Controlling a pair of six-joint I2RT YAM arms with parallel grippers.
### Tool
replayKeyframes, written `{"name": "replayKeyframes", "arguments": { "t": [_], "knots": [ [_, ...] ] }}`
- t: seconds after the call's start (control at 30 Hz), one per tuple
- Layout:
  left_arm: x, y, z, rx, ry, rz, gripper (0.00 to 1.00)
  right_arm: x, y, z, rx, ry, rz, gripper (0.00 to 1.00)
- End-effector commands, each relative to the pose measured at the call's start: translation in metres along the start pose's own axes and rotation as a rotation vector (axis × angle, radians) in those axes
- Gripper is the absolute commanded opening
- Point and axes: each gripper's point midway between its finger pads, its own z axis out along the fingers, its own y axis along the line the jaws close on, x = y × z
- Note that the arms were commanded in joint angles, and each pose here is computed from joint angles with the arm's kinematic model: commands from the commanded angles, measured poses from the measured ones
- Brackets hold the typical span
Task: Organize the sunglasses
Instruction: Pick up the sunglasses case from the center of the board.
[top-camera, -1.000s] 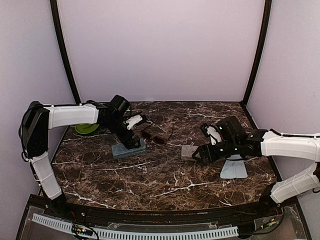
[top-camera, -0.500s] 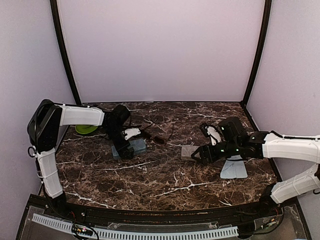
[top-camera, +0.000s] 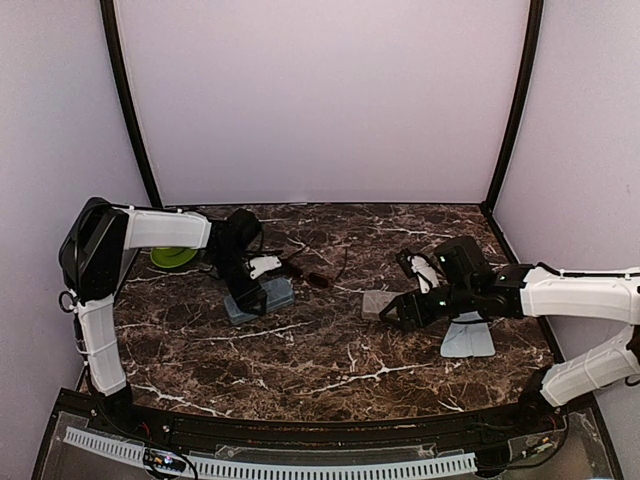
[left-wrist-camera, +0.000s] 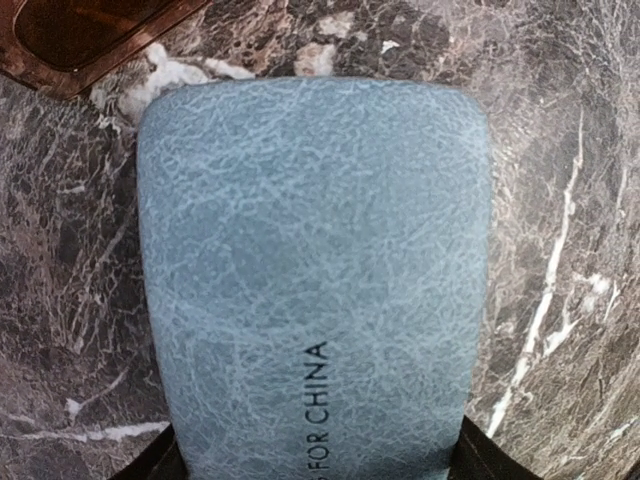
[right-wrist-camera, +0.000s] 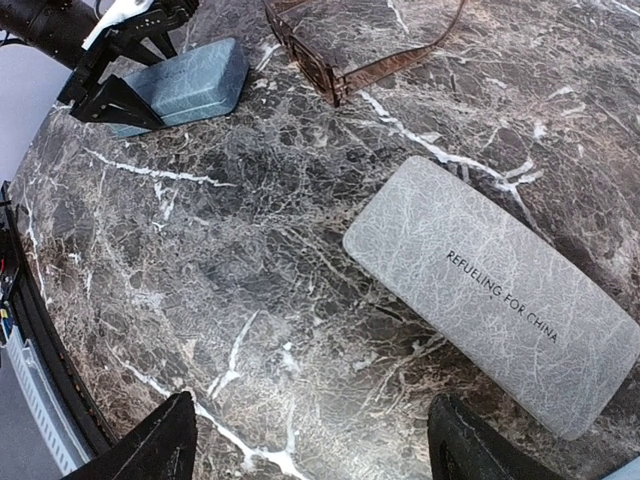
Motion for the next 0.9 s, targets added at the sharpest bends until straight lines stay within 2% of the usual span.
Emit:
{"name": "replayKeyframes", "arguments": {
  "t": [0.0, 0.17, 0.27, 0.37, 0.43, 0.53, 0.87],
  "knots": [
    [-0.018, -0.023, -0.039, 0.038, -0.11, -0.031, 0.45, -0.016, 0.019, 0.002, -0.101, -0.058, -0.004, 0.8],
    [-0.031, -0.057, -0.058, 0.081, -0.243, -0.043, 0.37, -0.026, 0.045, 0.014, -0.171, -0.061, -0.05, 0.82],
    [-0.044, -0.094, -0.064, 0.175, -0.325, -0.048, 0.32, -0.027, 0.061, 0.025, -0.171, -0.035, -0.111, 0.85],
    [-0.056, -0.127, -0.07, 0.285, -0.412, -0.047, 0.27, -0.029, 0.083, 0.027, -0.26, -0.059, -0.147, 0.91],
    [-0.064, -0.145, -0.077, 0.368, -0.473, -0.043, 0.19, -0.029, 0.097, 0.026, -0.337, -0.068, -0.169, 0.96],
    [-0.071, -0.166, -0.086, 0.479, -0.542, -0.041, 0.08, -0.021, 0.116, 0.025, -0.405, -0.038, -0.244, 0.98],
    [-0.087, -0.204, -0.111, 0.633, -0.649, 0.004, 0.05, -0.026, 0.141, 0.012, -0.514, -0.099, -0.323, 1.0]
  ]
}}
